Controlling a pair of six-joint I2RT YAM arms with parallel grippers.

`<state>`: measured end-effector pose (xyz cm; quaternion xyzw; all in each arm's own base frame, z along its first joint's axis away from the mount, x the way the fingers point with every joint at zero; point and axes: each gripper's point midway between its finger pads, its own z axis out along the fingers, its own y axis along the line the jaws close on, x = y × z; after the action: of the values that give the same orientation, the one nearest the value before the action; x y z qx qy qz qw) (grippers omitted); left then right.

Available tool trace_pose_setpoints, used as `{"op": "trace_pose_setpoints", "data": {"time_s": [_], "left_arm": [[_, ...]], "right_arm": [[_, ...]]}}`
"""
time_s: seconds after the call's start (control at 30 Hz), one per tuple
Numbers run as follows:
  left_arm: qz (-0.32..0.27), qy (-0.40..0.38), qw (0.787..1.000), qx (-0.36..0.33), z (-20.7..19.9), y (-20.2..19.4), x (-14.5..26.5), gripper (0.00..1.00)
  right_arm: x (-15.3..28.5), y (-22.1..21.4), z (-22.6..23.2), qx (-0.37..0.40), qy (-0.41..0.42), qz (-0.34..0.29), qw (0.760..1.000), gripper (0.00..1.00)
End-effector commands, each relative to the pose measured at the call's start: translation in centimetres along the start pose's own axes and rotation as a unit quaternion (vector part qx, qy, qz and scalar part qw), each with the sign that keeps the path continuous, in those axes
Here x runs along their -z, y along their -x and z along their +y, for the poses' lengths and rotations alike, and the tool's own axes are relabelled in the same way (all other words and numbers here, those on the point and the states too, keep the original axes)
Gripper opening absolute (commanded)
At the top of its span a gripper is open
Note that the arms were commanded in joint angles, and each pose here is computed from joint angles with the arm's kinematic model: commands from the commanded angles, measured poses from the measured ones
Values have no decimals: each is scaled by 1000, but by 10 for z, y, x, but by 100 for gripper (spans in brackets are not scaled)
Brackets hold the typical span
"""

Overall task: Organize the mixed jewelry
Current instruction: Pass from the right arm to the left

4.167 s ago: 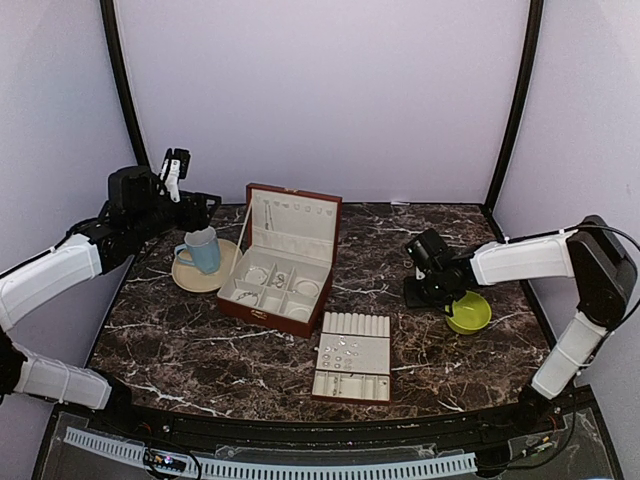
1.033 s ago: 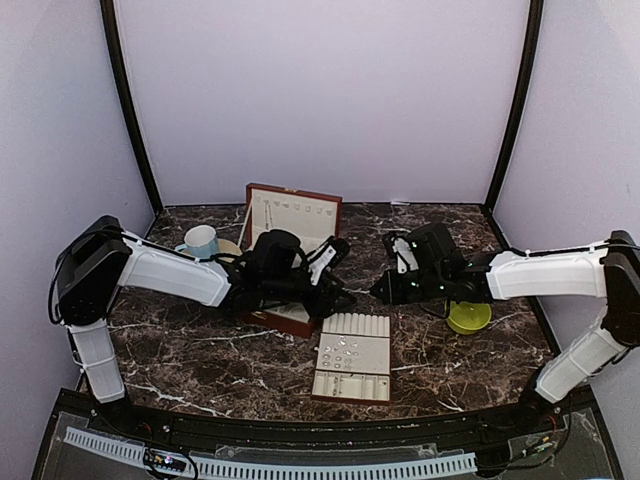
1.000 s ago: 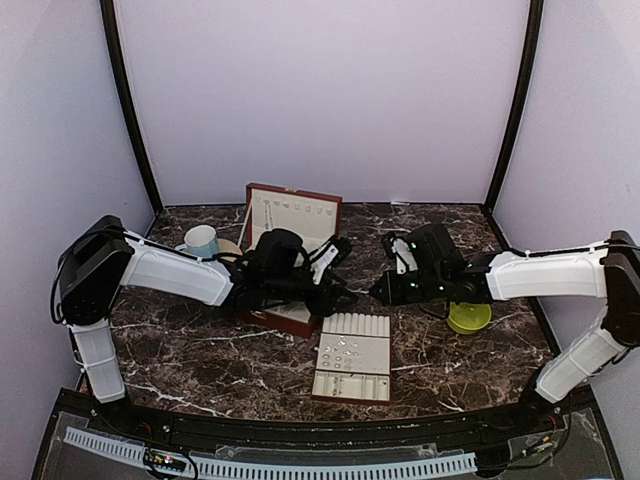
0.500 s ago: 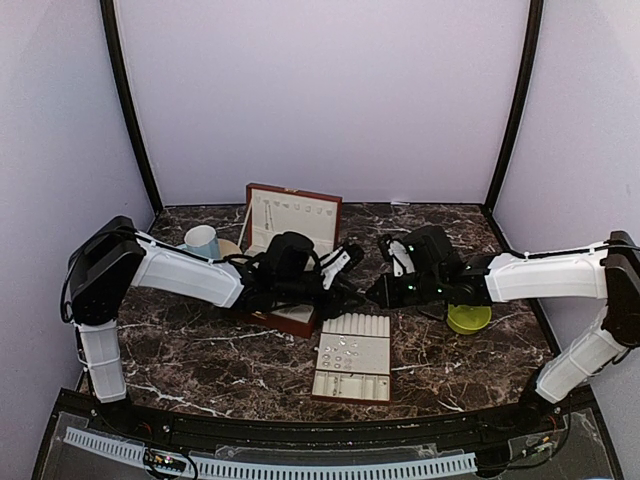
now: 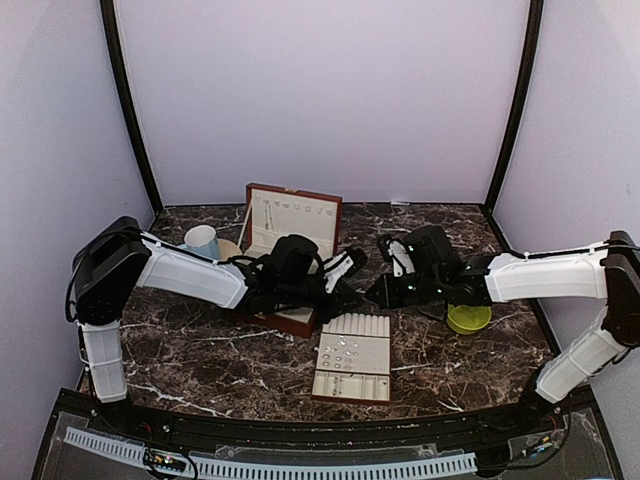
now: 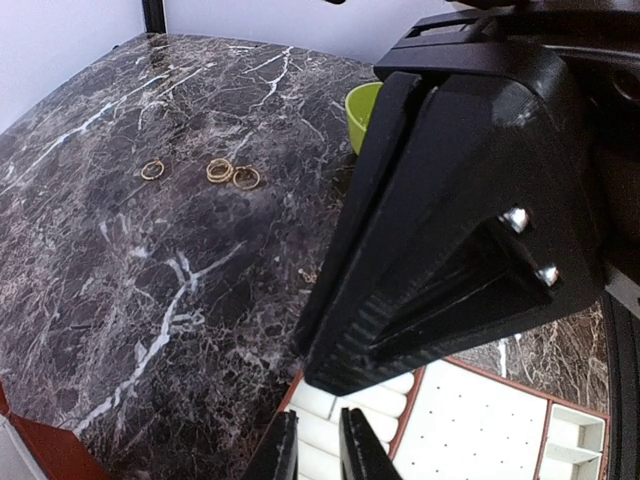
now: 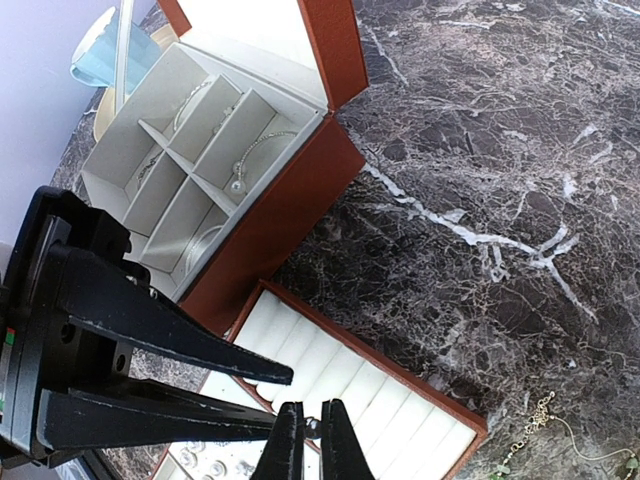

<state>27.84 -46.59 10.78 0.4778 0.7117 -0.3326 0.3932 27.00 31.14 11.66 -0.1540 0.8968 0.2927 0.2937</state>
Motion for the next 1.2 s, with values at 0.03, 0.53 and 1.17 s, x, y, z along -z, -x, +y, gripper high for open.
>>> {"op": "trace_pose_setpoints", "data": {"time_s": [0.03, 0.53, 1.17], "left_arm": [[-12, -7, 1000, -10, -6, 13, -1, 18], [-17, -6, 1000, -16, -6, 19, -1, 10], [-42, -5, 999, 10, -10, 30, 10, 0]], "right_arm": [[1, 11, 14, 15, 18, -16, 1000, 3], [0, 9, 15, 19, 19, -12, 1000, 3], [24, 32, 15, -6, 26, -80, 996, 34]]}}
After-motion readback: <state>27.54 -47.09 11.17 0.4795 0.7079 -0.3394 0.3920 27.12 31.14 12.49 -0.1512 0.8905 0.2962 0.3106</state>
